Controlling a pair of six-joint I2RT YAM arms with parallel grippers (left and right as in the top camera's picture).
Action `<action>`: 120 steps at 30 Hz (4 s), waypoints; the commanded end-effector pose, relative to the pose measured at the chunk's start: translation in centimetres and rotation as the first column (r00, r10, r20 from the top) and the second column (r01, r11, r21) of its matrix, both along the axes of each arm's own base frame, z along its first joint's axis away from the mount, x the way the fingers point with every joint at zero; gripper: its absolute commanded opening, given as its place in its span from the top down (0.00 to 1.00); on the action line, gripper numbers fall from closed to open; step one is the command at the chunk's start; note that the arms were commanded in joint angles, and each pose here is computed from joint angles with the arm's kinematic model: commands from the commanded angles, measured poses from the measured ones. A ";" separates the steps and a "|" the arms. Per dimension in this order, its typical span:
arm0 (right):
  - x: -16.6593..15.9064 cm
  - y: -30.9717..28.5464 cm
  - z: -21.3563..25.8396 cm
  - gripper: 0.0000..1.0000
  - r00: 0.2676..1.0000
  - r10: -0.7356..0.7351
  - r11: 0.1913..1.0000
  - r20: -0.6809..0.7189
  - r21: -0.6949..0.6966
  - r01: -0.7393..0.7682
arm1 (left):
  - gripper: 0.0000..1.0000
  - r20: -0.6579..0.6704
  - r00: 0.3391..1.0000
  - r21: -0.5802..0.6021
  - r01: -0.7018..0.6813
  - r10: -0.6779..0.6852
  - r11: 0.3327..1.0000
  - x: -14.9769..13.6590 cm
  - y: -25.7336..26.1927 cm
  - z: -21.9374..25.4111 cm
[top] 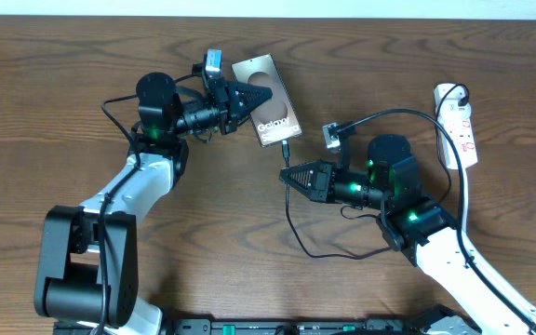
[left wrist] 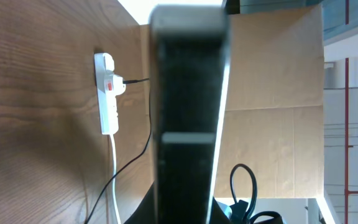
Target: Plug charger to phone and switch on socket
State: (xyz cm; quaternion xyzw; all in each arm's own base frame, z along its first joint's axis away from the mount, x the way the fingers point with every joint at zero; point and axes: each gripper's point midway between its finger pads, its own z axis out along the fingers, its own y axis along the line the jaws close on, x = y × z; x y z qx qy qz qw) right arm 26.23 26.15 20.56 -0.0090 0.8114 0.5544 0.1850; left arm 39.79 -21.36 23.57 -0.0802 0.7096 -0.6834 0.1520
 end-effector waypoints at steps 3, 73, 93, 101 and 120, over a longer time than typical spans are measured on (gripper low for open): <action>-0.3 0.3 0.1 0.99 1.000 0.013 1.000 -0.003 0.006 -0.013 | 0.93 0.066 0.997 0.005 0.036 -0.036 0.999 -0.5 -0.5 1.0; -1.3 1.1 0.1 0.99 0.995 0.081 0.997 0.054 -0.008 -0.081 | 0.93 0.187 0.973 0.007 0.140 -0.139 0.990 -2.2 -0.1 2.5; -1.8 0.9 1.1 0.99 0.986 0.144 0.989 0.089 0.031 -0.147 | 0.92 0.187 0.972 0.008 0.146 -0.145 0.989 -2.3 -0.1 2.5; -1.4 0.8 1.2 0.99 0.987 0.123 0.992 0.103 0.028 -0.127 | 0.93 0.187 0.972 0.007 0.147 -0.145 0.989 -2.3 -0.1 2.5; -0.8 0.6 1.0 0.99 0.997 0.073 0.997 0.037 0.038 -0.074 | 0.92 0.187 0.972 0.007 0.147 -0.145 0.989 -2.3 -0.1 2.5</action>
